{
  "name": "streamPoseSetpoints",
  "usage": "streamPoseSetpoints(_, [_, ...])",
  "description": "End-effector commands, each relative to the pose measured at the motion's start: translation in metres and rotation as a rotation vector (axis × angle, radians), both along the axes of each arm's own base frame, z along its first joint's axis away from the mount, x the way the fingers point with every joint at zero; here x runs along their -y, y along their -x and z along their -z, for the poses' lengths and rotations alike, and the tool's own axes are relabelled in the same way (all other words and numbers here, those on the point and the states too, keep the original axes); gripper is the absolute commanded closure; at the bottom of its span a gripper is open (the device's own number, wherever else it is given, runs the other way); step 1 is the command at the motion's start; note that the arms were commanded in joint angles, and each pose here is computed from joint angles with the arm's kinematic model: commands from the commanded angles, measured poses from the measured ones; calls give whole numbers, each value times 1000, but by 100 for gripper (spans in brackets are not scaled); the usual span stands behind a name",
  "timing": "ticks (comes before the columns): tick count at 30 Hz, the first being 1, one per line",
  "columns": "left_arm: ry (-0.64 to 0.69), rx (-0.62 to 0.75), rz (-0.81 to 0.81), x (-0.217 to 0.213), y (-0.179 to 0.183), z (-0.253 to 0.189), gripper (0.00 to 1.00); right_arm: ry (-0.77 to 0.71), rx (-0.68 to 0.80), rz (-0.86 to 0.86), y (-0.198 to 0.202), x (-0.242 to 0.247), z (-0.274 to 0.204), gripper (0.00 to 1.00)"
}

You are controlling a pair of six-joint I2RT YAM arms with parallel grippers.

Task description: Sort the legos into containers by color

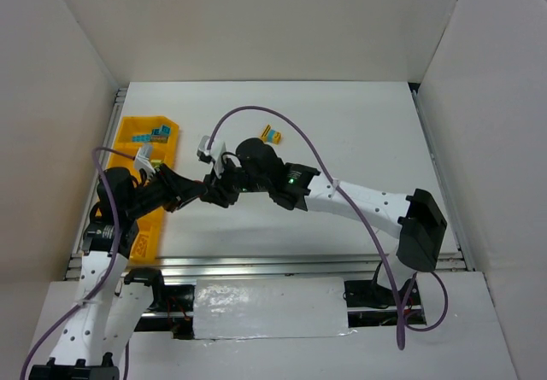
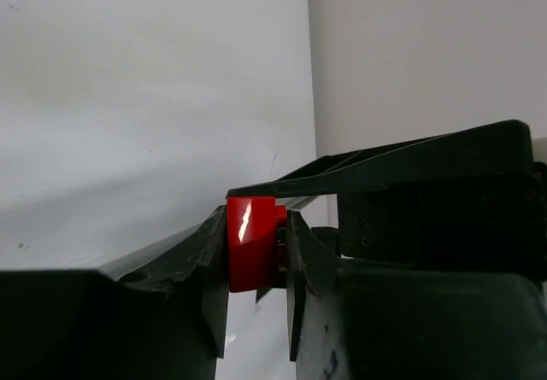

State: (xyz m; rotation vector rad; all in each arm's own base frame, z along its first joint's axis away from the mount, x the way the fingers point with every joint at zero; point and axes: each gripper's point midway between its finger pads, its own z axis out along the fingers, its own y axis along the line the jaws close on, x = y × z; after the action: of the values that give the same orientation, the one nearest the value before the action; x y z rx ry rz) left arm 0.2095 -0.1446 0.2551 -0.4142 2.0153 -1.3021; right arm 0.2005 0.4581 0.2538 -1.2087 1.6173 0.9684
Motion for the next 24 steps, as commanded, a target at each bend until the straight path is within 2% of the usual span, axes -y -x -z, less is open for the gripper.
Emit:
streamPoseSetpoints(1, [7,65,53,7,4,-19,71,-101,62,7,-3,-14,-40,99])
streamPoseSetpoints(6, [9,71,73,9,5,-18,100,-101,58,33,-9,-19,-37,98])
streamPoseSetpoints(7, [-5,71,65,7,3,-17,100,-99,54,35,-9,-19,-35,87])
streamPoseSetpoints(8, [-22,67,55,5,0,-15,100,-98,43,43,-10,-19,-33,62])
streamPoseSetpoints(9, [-60,66,43,2,-1,-15,100,-87,34,58,-11,-18,-27,1])
streamPoseSetpoints(11, [-186,54,-104,-23,-23,-6,100,-87,30,105,-18,-12,-21,0])
streamPoseSetpoints(12, [-245,-10,-165,-35,-26,10,100,-89,4,133,-20,-9,-18,0])
streamPoseSetpoints(13, [-335,-48,-314,-63,-41,22,100,-90,-17,167,-27,-2,-15,0])
streamPoseSetpoints(16, [-439,-190,-489,-107,-55,54,100,-68,-40,257,-33,23,0,0])
streamPoseSetpoints(17, [-484,-265,-612,-136,-59,68,100,-95,-40,290,-35,34,-10,0])
streamPoseSetpoints(18, [-509,-311,-687,-152,-58,76,100,-67,-55,309,-34,45,7,0])
streamPoseSetpoints(21, [-611,-428,-971,-208,-48,92,100,-70,-63,345,-30,69,12,0])
streamPoseSetpoints(24, [-670,-483,-1103,-235,-40,102,100,-61,-62,366,-26,86,16,0])
